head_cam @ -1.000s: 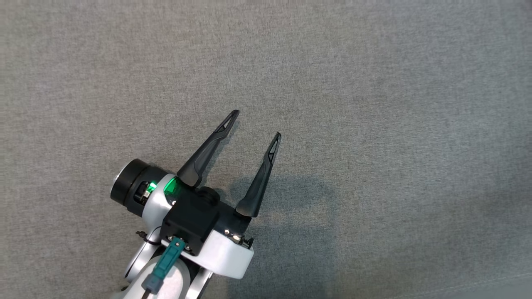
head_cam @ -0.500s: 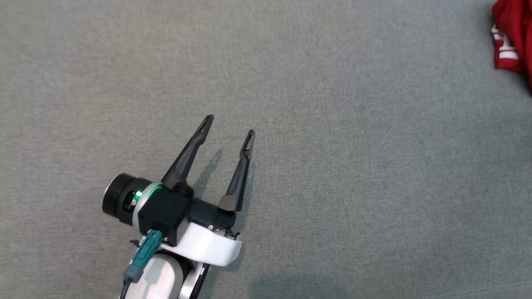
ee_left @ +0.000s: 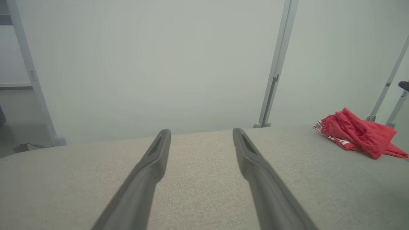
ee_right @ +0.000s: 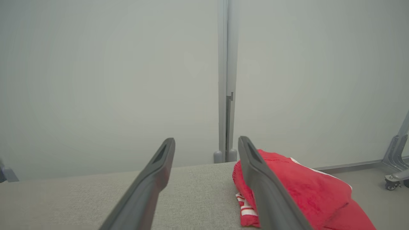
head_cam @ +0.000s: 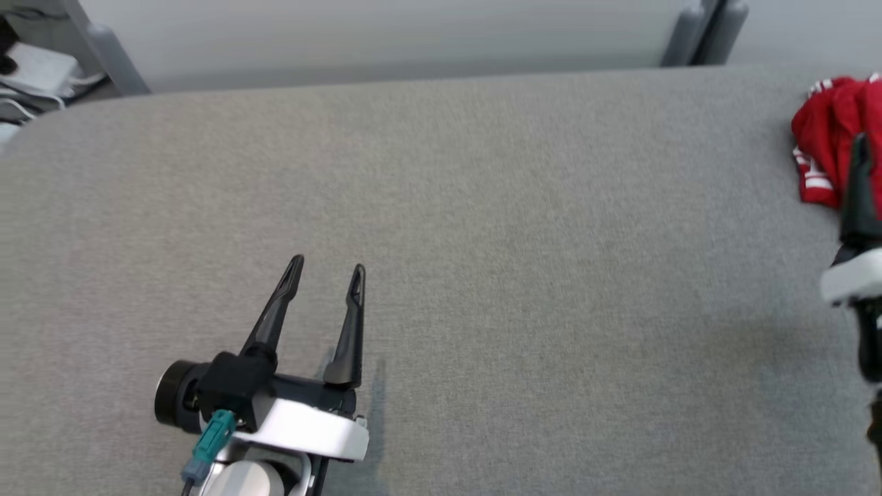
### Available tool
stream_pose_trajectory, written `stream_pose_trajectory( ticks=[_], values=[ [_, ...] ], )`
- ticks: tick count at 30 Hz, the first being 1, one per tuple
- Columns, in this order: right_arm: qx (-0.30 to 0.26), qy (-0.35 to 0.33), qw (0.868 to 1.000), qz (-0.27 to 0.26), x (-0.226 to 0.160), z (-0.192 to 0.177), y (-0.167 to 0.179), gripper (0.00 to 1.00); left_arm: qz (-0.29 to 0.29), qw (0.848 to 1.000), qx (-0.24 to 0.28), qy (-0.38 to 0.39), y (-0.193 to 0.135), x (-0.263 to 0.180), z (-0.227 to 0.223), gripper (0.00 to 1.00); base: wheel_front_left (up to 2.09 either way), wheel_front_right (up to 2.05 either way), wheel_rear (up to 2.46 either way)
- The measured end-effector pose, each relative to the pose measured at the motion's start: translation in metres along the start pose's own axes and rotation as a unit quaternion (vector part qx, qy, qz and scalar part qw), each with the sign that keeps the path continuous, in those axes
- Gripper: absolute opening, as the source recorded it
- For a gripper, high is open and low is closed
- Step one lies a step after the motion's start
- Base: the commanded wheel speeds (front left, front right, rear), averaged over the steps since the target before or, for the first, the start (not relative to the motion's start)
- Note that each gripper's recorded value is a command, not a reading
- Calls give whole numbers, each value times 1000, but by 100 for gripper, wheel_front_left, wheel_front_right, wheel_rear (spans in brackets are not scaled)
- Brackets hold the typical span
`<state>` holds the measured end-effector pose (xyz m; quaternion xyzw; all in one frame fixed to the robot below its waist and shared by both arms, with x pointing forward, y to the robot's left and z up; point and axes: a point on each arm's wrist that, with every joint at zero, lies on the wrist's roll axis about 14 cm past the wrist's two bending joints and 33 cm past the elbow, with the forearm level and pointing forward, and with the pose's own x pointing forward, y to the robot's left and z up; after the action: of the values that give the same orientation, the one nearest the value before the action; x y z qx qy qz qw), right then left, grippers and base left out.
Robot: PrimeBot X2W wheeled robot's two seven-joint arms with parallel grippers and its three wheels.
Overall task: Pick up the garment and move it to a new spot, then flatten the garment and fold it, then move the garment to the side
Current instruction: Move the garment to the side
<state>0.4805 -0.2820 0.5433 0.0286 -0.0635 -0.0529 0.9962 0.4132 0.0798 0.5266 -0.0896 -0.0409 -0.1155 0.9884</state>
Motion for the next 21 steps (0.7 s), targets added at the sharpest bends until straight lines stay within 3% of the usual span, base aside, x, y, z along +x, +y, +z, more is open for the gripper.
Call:
stream_pose_trajectory(
  ticks=[10, 21],
  values=[
    [17, -38, 995, 92, -51, 22, 68, 100, 55, 998, 3, -22, 26, -40, 14, 100, 0, 0, 0],
    [58, -39, 990, 119, -107, 19, 100, 100, 67, 997, 11, -38, 36, -73, 24, 100, 0, 0, 0]
  ],
)
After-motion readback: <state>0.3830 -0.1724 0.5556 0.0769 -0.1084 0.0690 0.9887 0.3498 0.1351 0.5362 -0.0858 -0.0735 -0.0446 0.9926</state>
